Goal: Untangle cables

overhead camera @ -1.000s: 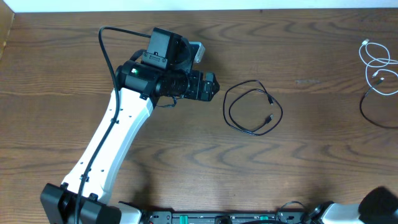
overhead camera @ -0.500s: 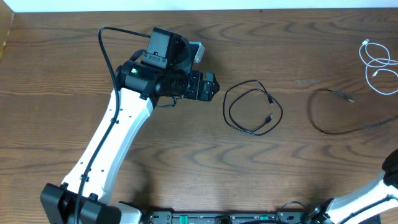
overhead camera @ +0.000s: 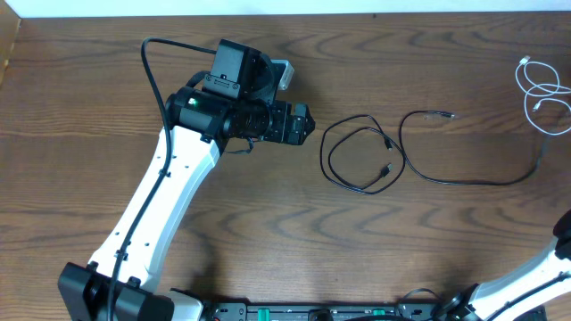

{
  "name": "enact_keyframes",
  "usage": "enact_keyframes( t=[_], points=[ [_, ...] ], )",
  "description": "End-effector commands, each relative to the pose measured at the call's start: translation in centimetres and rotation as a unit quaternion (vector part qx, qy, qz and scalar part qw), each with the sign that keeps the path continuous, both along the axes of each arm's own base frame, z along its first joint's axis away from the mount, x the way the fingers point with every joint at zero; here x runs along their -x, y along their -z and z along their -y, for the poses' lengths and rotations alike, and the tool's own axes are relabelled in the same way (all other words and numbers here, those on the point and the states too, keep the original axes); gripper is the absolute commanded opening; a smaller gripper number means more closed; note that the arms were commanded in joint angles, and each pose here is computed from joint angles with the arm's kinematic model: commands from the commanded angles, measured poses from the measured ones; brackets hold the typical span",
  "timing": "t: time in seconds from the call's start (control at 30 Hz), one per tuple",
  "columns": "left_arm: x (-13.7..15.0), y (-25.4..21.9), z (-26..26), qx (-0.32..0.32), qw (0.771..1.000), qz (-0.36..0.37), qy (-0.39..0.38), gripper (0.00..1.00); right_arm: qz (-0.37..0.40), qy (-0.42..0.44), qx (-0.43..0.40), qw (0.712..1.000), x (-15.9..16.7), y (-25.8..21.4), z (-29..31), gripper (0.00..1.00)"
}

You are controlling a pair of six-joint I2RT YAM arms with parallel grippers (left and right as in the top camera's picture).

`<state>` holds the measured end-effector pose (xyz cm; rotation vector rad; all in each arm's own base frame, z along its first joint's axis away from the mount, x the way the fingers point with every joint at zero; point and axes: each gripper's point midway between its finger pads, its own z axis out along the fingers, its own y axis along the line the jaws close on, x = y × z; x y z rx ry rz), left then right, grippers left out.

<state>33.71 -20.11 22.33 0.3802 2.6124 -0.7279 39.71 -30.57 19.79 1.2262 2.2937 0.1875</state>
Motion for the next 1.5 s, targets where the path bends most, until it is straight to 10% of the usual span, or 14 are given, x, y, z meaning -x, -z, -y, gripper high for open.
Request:
enact_keyframes(
  t=[0.0,0.33,0.6,0.83,1.47],
  points=[
    [0.1,-0.1,-0.1,-0.005,1.0,0.007,0.006,0.94,0.117,-0.085,0.009,0.989,-1.0,-8.1,-4.0,0.99],
    [0.1,-0.1,-0.1,-0.005,1.0,0.007,0.006,0.94,0.074,-0.319,-0.034,0.944,-3.2,-5.9,-18.0,0.96],
    [-0.2,0.2,-0.7,-0.024,1.0,0.013,-0.002,0.94,-0.059,-0.391,-0.071,0.916,-4.7,3.3,-26.7,0.47],
    [-0.2,0.2,-0.8,-0.025,1.0,0.013,-0.003,0.94,-0.171,-0.39,-0.056,0.903,-4.9,10.0,-30.6,0.33],
    [-0.1,0.3,-0.8,-0.026,1.0,0.01,-0.003,0.94,-0.291,-0.384,-0.016,0.876,-3.8,19.3,-36.3,0.25]
  ],
)
